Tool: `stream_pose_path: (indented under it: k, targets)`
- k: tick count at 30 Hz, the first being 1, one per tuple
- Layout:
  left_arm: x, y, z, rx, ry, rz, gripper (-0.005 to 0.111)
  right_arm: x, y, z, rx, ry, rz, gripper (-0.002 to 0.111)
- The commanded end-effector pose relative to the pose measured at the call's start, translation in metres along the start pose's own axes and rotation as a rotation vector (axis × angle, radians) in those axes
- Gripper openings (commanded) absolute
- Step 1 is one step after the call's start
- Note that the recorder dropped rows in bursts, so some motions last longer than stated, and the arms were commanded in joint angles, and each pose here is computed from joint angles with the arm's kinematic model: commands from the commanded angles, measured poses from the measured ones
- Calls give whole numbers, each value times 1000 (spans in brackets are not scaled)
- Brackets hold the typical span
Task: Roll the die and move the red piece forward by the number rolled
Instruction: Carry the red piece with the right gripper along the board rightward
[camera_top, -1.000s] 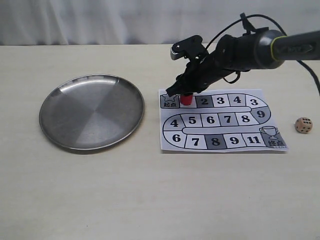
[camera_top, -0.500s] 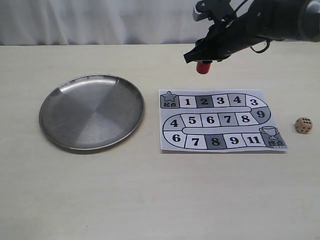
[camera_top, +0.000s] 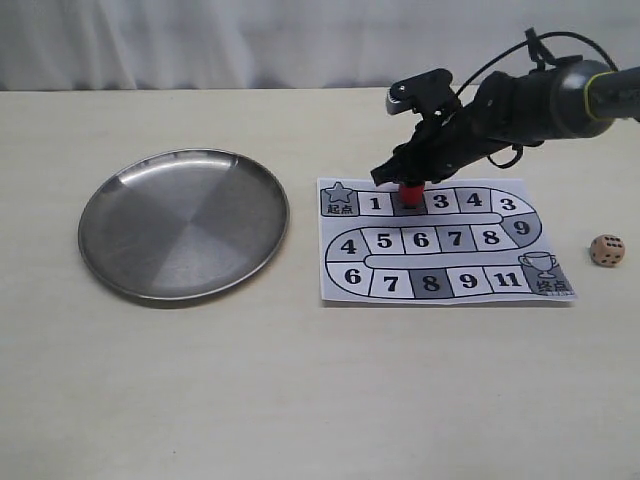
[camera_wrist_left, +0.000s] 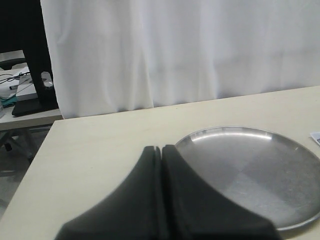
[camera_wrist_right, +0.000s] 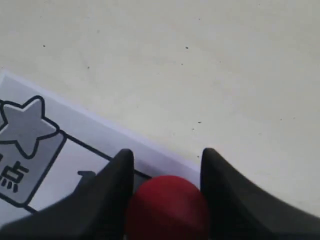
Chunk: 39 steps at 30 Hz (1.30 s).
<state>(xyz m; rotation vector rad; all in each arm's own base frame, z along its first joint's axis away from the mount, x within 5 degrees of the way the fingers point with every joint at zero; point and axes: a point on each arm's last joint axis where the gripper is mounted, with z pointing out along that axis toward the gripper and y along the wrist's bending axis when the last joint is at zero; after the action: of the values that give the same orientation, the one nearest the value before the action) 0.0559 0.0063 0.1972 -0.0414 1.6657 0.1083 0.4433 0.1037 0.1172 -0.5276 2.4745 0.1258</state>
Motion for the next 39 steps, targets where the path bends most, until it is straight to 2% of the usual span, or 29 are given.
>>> stream_pose_path:
  k: [1, 5, 8, 12, 20, 25, 28, 34, 36, 39]
  targets:
    - [0, 0, 0, -4, -10, 0, 0, 1, -1, -11, -8, 32, -24, 4]
    - [0, 0, 0, -4, -10, 0, 0, -31, -9, -67, 49, -100, -38, 4]
    - [0, 0, 0, -4, -10, 0, 0, -32, -22, -79, 66, -108, -12, 4]
    - [0, 0, 0, -4, -10, 0, 0, -12, -35, -59, 70, -35, 23, 4]
    - [0, 0, 0, -4, -10, 0, 0, 32, -34, -5, 43, 111, 41, 4]
    - [0, 0, 0, -4, -10, 0, 0, 37, -33, 1, 35, 135, 44, 4]
    - [0, 0, 0, -4, -10, 0, 0, 26, -33, -17, 38, 105, 41, 4]
    - [0, 0, 0, -4, -10, 0, 0, -18, -39, -90, 93, -92, 55, 4]
    - [0, 0, 0, -4, -10, 0, 0, -20, -45, -100, 109, -111, 56, 4]
    - [0, 0, 0, -4, -10, 0, 0, -9, -57, -87, 119, -64, 70, 4]
